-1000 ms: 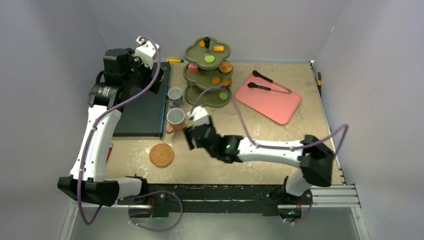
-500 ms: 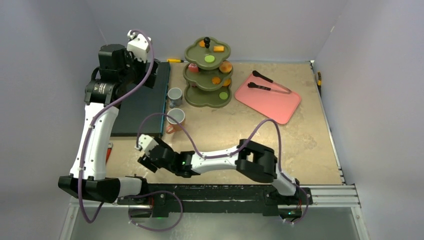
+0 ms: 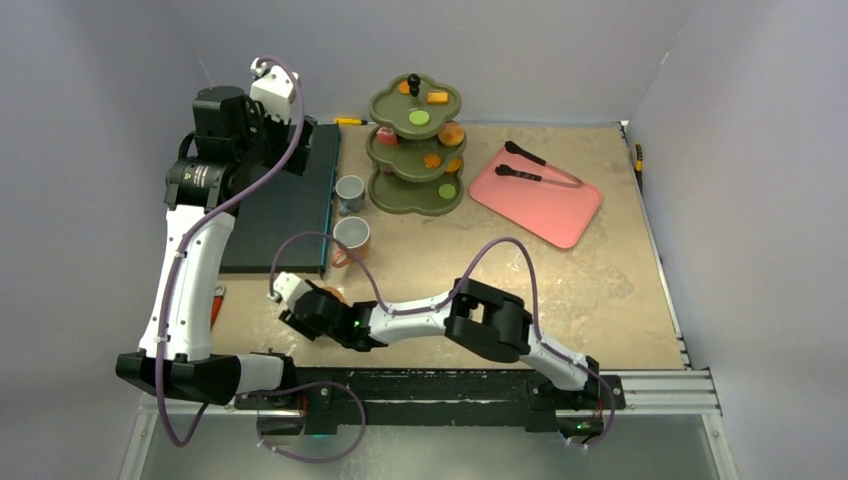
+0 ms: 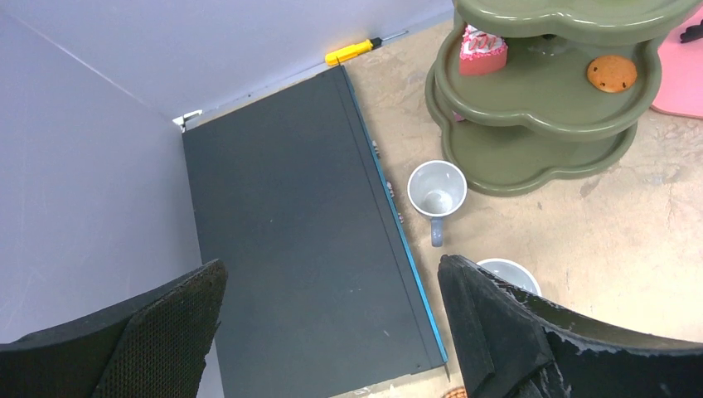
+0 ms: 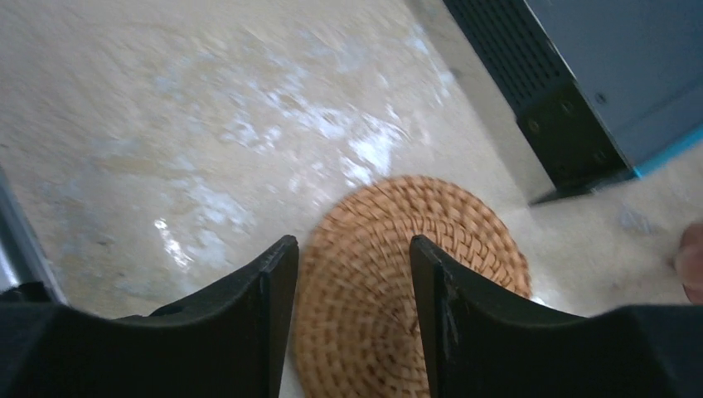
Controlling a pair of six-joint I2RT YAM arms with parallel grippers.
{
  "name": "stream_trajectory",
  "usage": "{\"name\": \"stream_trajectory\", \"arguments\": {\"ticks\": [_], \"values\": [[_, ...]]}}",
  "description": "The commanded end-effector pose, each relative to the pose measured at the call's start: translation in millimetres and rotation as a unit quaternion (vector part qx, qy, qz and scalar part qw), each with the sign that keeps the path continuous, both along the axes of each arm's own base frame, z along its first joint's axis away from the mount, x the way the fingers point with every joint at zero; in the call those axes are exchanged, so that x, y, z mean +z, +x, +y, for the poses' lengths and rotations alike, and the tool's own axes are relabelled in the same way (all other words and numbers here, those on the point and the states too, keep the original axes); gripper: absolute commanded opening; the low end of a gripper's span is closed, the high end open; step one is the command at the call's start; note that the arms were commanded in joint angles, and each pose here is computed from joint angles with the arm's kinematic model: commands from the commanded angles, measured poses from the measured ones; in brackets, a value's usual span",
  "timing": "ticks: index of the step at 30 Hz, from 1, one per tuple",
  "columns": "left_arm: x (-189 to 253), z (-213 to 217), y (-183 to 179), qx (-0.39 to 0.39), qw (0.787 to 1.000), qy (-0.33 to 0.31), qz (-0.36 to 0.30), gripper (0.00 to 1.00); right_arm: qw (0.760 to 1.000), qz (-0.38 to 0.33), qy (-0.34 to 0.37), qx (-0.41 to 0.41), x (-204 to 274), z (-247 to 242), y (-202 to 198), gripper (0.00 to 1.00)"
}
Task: Serve the afternoon tea
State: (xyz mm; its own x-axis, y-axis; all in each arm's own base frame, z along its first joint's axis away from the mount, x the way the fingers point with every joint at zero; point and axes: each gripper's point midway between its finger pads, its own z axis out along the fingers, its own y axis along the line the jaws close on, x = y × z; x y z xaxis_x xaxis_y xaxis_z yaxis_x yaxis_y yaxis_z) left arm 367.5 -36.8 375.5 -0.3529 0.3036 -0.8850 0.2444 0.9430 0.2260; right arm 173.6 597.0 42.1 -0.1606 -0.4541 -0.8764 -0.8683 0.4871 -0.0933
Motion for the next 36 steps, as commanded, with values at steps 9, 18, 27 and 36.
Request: {"name": "stream_trajectory", "arguments": {"ticks": [9,18,27,36], "values": [[16,6,-22,0.008,1.000,-0.003,-0.017,0.99,0.994,0.063,-0.021,-0.088,4,-86,19,0.45],[13,2,-27,-0.005,1.000,-0.004,-0.005,0.99,0.990,0.060,-0.038,-0.122,3,-124,24,0.43],[13,0,-30,-0.013,1.000,-0.007,-0.005,0.99,0.987,0.058,-0.044,-0.144,6,-156,44,0.41],[6,-5,-32,-0.026,1.000,-0.012,0.000,0.99,0.991,0.050,0.023,-0.125,59,-148,41,0.61]]}}
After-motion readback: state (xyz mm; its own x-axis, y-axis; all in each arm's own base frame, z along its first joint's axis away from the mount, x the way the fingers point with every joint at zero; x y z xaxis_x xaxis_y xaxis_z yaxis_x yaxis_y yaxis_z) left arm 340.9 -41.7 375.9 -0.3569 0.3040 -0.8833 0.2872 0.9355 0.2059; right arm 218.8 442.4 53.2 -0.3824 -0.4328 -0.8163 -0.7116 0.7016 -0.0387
